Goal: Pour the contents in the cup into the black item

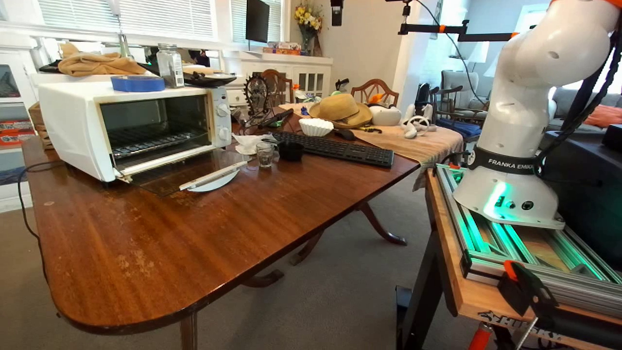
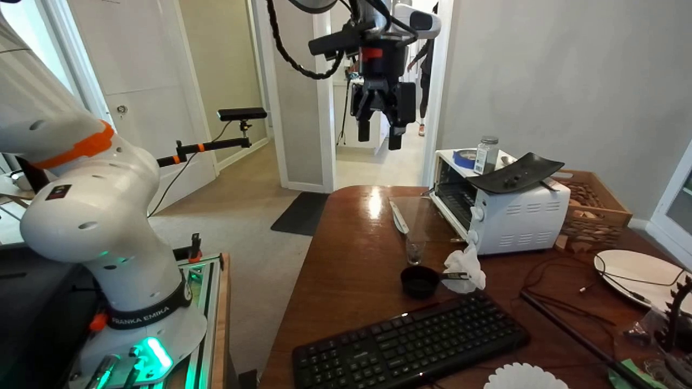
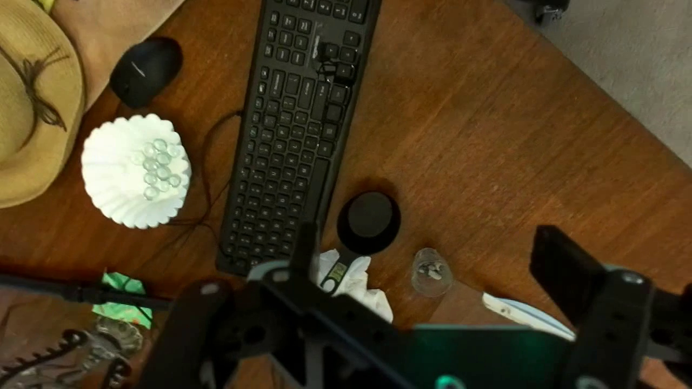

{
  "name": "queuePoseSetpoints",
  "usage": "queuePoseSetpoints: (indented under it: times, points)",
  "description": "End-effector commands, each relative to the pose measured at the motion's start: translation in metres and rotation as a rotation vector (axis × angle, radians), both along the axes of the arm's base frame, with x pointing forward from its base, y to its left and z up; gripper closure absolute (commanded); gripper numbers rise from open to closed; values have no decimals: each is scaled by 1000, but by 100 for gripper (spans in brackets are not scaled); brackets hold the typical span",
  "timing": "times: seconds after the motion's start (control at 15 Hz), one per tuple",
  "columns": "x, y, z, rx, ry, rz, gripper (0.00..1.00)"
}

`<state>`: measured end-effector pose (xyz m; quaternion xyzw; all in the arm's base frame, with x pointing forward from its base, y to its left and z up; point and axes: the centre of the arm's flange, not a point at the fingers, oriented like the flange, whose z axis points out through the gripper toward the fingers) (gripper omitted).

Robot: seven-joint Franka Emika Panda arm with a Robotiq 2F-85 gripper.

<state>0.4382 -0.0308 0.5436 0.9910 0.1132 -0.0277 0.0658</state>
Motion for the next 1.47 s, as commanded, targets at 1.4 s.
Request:
queuePoseSetpoints:
  times: [1.4]
  points:
    - [160,101,-55,-51,211,861,0]
